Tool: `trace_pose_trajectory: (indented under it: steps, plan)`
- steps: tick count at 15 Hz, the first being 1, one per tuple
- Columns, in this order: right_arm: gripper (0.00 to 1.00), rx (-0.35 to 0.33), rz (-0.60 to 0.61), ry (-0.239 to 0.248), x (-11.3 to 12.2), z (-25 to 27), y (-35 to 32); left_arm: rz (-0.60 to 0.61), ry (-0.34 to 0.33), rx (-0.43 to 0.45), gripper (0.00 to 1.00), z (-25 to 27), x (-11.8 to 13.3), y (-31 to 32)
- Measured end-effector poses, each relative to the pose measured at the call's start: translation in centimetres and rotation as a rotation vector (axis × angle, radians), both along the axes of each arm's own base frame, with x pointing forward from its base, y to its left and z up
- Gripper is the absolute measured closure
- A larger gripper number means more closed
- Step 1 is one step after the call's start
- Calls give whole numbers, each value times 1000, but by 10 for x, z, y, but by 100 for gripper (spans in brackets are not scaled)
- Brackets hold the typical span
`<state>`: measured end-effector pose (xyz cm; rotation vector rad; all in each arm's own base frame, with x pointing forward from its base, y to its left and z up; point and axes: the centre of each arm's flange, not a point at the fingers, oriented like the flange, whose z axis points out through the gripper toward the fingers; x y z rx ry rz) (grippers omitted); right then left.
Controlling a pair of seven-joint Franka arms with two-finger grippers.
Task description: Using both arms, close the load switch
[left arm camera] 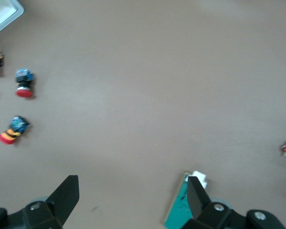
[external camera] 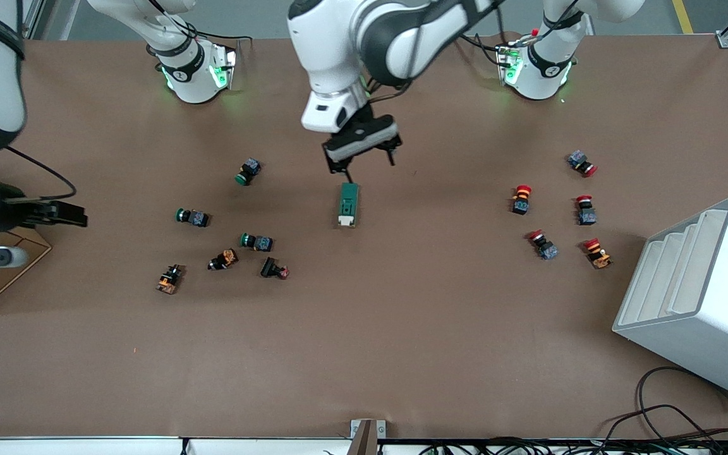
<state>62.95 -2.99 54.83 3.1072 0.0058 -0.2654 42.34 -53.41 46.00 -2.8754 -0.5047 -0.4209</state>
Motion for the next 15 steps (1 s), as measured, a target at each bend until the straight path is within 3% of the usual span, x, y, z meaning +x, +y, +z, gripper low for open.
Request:
trace_pose_trajectory:
  steps: [5,10,15]
  plan:
    - [0,1,-19,-13,-2,14,-18,7,91,-34,0,44,49,52]
    - [0,16,0,106,-18,16,-4,-48,165,-78,0,92,103,143]
    - [0,16,19,46,-36,64,7,-196,229,-53,0,127,140,240]
